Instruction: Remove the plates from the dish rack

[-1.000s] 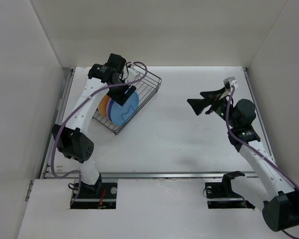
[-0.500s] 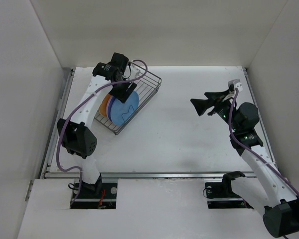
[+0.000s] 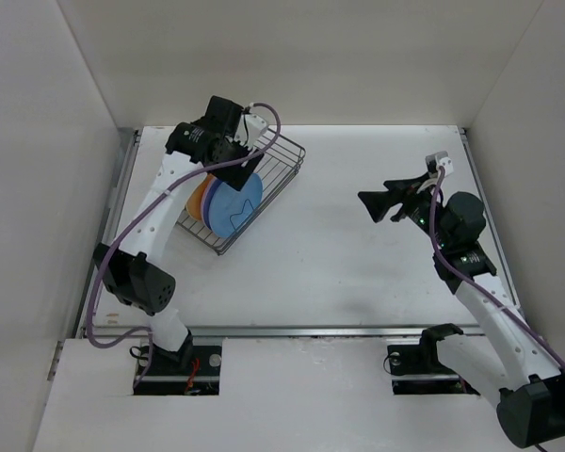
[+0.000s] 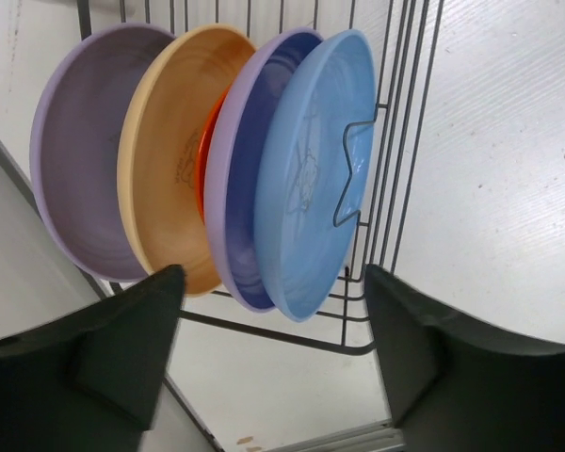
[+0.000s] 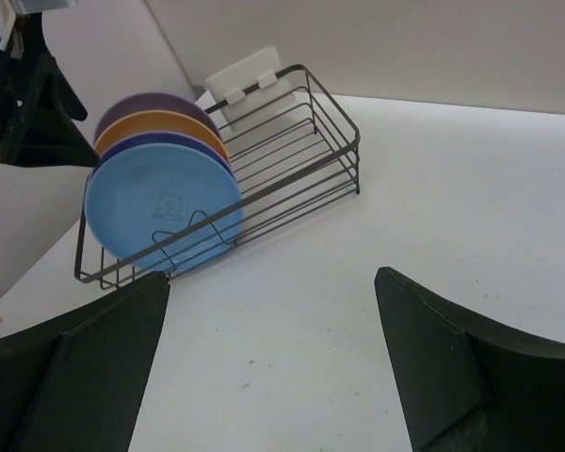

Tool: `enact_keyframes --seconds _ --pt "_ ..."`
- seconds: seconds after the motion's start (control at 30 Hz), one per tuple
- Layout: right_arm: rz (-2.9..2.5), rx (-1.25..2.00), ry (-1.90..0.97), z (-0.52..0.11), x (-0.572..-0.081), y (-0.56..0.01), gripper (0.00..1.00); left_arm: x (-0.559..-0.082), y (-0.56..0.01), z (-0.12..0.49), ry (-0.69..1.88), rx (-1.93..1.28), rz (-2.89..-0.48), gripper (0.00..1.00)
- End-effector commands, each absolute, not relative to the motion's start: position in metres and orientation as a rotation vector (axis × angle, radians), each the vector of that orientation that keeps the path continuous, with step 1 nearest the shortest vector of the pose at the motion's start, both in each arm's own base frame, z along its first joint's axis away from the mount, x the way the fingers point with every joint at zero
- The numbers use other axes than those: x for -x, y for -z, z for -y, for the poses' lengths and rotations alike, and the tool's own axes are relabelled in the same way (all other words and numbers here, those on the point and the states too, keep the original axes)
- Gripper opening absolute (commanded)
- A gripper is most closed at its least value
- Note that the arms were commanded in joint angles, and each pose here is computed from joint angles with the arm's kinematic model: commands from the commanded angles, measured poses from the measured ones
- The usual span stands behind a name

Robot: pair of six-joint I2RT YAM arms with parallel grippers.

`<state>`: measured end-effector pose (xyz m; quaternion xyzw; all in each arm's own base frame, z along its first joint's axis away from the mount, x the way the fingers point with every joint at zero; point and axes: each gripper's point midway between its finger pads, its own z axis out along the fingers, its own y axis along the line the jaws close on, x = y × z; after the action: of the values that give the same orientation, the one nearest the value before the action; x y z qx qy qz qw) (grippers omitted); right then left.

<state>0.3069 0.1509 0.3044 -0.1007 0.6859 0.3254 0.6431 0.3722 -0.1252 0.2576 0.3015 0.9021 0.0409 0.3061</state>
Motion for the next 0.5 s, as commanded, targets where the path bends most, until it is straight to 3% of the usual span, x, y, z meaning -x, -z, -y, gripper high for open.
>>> enact_keyframes --seconds 0.0,0.1,0.47 --pt "-1.524 0.250 -0.737 -0.150 -0.306 -0.323 0.96 -0.366 -0.258 0.125 -0.096 -0.798 -2.392 0.68" --pt "-1.525 0.249 -0.737 -0.150 -0.303 -0.323 0.96 -0.369 -0.246 0.126 -0.100 -0.812 -2.424 0.58" --pt "-1.513 0.244 -0.729 -0.147 -0.300 -0.328 0.96 -0.386 -0.211 0.124 -0.180 -0.825 -2.498 0.55"
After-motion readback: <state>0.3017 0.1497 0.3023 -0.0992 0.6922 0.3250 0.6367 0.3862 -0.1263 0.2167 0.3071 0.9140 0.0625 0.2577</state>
